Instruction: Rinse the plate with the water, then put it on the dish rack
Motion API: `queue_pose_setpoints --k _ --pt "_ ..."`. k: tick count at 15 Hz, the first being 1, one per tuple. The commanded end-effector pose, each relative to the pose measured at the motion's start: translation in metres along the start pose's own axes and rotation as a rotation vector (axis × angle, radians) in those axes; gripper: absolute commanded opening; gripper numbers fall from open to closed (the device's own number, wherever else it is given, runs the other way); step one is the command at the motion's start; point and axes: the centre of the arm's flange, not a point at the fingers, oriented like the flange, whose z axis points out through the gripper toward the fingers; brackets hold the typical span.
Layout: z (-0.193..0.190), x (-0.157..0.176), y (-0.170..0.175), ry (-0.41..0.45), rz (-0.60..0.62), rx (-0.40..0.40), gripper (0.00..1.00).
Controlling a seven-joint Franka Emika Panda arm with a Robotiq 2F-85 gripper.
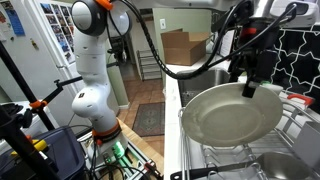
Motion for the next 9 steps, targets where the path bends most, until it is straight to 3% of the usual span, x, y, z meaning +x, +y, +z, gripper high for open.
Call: queue_pose_setpoints --k 1,9 --pt "0.001 -0.017 0.002 0.029 -0.002 -0.032 1.0" --pt "-0.043 -0.04 0.027 0.16 0.037 -0.029 1.0"
